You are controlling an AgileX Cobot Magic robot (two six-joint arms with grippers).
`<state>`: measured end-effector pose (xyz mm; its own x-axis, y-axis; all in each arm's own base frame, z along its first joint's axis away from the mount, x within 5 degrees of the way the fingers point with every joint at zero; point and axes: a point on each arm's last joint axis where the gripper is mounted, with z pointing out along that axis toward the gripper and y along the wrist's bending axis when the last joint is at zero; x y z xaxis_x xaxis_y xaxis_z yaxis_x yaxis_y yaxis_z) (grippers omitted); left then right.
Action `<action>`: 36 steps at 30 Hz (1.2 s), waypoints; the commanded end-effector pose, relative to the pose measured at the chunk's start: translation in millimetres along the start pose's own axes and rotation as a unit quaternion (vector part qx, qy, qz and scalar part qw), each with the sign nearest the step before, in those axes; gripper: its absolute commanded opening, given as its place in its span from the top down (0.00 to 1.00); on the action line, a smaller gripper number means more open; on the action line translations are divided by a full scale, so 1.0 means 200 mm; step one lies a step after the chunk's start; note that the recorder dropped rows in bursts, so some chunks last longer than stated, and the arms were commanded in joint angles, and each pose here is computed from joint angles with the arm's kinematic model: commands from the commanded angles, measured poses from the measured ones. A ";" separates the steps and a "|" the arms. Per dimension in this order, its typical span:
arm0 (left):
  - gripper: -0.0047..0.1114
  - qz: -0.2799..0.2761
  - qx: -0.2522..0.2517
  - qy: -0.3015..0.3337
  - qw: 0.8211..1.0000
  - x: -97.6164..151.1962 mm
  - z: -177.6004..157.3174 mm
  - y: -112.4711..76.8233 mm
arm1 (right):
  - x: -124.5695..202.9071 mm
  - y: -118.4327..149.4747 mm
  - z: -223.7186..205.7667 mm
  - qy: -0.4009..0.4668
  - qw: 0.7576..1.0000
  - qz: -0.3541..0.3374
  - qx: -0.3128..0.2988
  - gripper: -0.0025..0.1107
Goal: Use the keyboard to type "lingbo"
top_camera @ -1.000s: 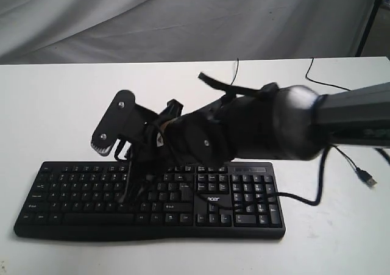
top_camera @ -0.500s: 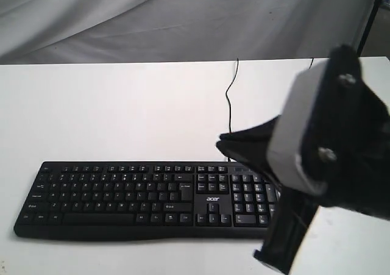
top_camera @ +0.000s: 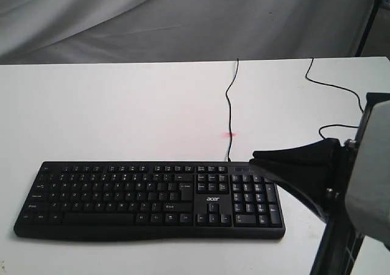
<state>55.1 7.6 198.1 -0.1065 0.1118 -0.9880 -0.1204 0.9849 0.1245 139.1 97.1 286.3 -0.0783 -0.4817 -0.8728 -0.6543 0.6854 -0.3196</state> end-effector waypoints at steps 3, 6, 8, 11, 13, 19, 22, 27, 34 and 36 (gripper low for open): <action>0.95 -0.001 0.002 0.002 1.000 0.01 0.00 0.00 | 0.00 0.00 0.00 -0.004 1.000 0.005 0.003 0.98; 0.95 -0.001 0.002 0.002 1.000 0.01 0.00 0.00 | 0.00 -0.01 -0.04 -0.014 1.000 0.006 0.013 0.98; 0.95 -0.001 0.002 0.002 1.000 0.01 0.00 0.00 | 0.02 -0.04 -0.08 -0.020 0.999 0.013 0.036 0.98; 0.95 -0.001 0.002 0.002 1.000 0.01 0.00 0.00 | 0.08 -0.07 -0.15 -0.022 0.996 0.026 0.081 0.98; 0.95 -0.001 0.002 0.002 1.000 0.01 0.00 0.00 | 0.12 -0.09 -0.19 -0.021 0.992 0.036 0.116 0.98; 0.95 -0.001 0.002 0.002 1.000 0.01 0.00 0.00 | 0.27 -0.10 -0.37 -0.037 0.968 0.056 0.240 0.98; 0.95 -0.001 0.002 0.002 1.000 0.01 0.00 0.00 | 0.31 -0.08 -0.44 -0.049 0.953 0.063 0.294 0.98; 0.95 -0.001 0.002 0.002 1.000 0.01 0.00 0.00 | 0.37 -0.04 -0.51 -0.072 0.930 0.086 0.351 0.98; 0.95 -0.001 0.002 0.002 1.000 0.01 0.00 0.00 | 0.44 -0.02 -0.48 -0.062 0.929 0.091 0.353 0.98; 0.95 -0.001 0.002 0.002 1.000 0.01 0.00 0.00 | 0.45 -0.02 -0.48 -0.059 0.929 0.090 0.354 0.98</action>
<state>55.1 7.6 198.1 -0.1065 0.1118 -0.9880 -0.1204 0.9849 0.1245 62.2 0.0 246.7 -0.0279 -0.2988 -0.9539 0.0120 0.9541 -0.2992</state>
